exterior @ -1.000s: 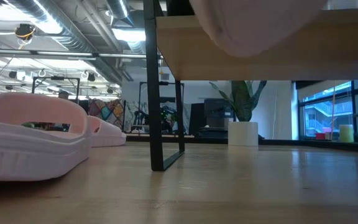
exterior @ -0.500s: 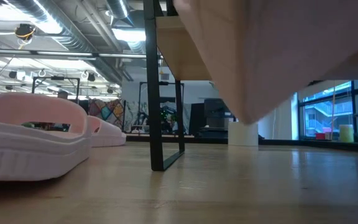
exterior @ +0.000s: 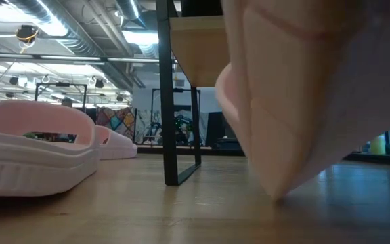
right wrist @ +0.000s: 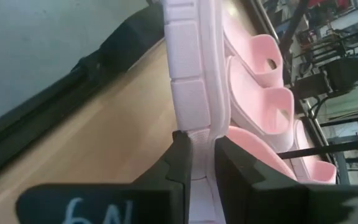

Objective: Pick and place slides into the shelf
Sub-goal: Put the top left pink slipper under the shelf

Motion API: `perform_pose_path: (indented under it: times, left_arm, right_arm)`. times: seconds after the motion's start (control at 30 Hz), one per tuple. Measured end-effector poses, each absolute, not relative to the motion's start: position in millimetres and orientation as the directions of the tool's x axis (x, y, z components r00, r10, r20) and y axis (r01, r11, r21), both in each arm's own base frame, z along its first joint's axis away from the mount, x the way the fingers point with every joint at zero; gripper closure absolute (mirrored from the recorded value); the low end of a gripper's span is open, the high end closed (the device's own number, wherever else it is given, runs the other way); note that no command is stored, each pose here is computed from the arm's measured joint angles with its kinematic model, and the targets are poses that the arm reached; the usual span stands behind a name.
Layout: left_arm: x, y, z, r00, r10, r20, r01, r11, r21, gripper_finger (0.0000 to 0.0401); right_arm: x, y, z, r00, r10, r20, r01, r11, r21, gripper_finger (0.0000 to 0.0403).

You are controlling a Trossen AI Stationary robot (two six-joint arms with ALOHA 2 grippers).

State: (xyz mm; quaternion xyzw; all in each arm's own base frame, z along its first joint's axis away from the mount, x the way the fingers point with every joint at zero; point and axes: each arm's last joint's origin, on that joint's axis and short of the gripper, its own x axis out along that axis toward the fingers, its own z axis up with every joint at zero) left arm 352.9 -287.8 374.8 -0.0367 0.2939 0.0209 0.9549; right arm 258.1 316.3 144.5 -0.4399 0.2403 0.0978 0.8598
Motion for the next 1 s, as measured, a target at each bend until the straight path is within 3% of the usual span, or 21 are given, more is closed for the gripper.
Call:
perform_pose_path:
  times: [0.63, 1.0]
  left_arm:
    - [358.0, -281.6, 374.5, 0.826, 0.034, -0.563, -0.079, 0.995, -0.056, 0.0197]
    - [358.0, -281.6, 374.3, 0.826, 0.035, -0.563, -0.08, 0.995, -0.056, 0.0197]
  right_arm:
    - [268.6, 297.8, 136.8, 0.816, -0.087, -0.571, -0.436, 0.556, -0.707, 0.0349]
    - [273.5, 292.2, 112.8, 0.777, -0.133, -0.615, -0.481, 0.504, -0.717, 0.0338]
